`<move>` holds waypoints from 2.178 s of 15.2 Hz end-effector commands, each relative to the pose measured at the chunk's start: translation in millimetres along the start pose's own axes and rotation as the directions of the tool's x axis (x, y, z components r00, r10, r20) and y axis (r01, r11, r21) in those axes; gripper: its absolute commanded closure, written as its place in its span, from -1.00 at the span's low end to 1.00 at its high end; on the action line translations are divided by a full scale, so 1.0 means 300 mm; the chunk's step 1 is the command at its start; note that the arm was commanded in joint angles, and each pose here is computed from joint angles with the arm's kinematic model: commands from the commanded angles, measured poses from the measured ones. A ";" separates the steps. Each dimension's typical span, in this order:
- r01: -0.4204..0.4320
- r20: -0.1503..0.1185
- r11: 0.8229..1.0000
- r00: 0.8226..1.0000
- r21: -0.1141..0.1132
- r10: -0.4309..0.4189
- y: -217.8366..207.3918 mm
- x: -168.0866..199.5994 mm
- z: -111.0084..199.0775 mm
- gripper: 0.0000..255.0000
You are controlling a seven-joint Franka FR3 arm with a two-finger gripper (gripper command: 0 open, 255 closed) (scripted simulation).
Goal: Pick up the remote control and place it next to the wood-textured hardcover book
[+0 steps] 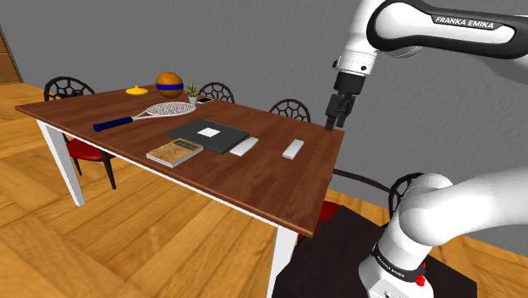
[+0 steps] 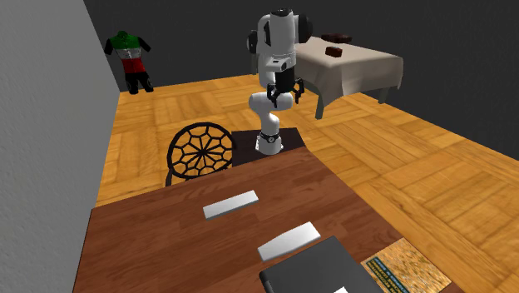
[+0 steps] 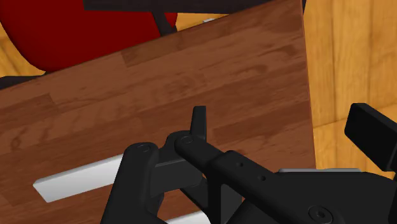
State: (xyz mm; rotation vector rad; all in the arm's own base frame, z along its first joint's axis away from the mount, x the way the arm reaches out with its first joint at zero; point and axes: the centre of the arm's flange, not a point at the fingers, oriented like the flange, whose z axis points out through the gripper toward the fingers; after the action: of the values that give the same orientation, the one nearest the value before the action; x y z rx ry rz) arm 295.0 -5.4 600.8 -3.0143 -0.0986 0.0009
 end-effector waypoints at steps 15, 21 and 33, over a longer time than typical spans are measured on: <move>-0.432 -0.037 0.901 0.902 -0.046 0.431 0.235 0.468 0.282 -1.00; -0.596 -0.058 0.801 0.803 -0.060 0.594 0.399 0.629 0.394 -1.00; -0.853 -0.106 0.516 0.522 -0.074 0.847 0.812 0.847 0.601 -1.00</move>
State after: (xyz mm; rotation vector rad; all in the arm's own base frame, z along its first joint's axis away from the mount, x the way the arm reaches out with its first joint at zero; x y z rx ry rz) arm 558.8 -198.9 399.8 -2.8135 1.3988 0.0036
